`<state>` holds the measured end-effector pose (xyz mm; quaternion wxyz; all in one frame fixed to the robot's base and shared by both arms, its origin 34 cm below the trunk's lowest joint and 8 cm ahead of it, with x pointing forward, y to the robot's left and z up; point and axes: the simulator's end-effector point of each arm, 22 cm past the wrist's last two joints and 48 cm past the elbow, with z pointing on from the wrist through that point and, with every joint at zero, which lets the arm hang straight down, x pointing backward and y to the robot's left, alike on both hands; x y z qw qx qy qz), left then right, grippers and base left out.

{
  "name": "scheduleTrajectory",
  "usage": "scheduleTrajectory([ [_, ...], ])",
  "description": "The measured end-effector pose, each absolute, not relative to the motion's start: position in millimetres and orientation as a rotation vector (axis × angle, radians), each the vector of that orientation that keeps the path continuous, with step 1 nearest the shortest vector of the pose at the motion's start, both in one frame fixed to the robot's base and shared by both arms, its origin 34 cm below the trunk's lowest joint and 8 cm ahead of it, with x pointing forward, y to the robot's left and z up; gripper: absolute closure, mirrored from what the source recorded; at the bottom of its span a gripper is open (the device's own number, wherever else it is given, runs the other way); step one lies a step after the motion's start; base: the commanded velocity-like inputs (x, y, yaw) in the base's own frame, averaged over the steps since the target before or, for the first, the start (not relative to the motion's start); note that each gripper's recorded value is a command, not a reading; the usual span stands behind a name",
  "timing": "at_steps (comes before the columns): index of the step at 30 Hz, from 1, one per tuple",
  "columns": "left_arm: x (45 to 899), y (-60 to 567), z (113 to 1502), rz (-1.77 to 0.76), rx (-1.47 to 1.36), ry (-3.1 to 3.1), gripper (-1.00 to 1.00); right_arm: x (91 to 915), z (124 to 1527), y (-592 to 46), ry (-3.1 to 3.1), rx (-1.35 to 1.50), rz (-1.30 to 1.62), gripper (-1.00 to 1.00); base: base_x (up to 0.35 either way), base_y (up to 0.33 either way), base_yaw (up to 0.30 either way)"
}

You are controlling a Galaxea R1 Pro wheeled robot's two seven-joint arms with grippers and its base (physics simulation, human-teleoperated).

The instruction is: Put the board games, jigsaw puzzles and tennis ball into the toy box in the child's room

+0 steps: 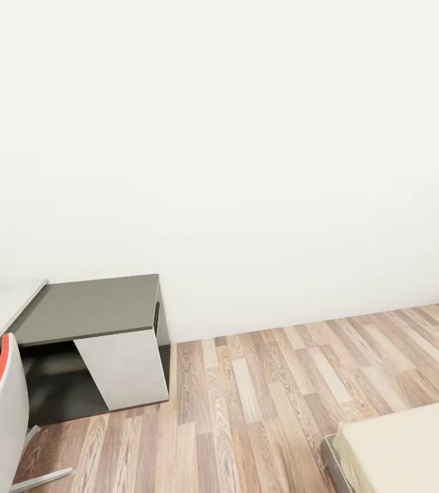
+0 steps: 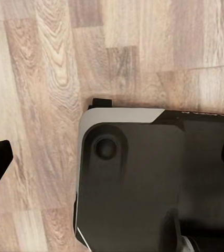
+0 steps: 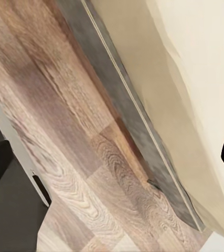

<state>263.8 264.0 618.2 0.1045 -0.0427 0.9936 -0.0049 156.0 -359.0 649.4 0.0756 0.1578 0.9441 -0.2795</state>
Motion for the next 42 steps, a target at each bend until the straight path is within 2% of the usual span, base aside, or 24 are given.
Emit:
scheduleTrajectory([
  [42,264.0,262.9,618.3,-0.016,-0.124,2.929,-1.0,155.9,650.1,-363.5,2.827,0.476,-0.847,-1.0,0.0,0.0,0.0],
])
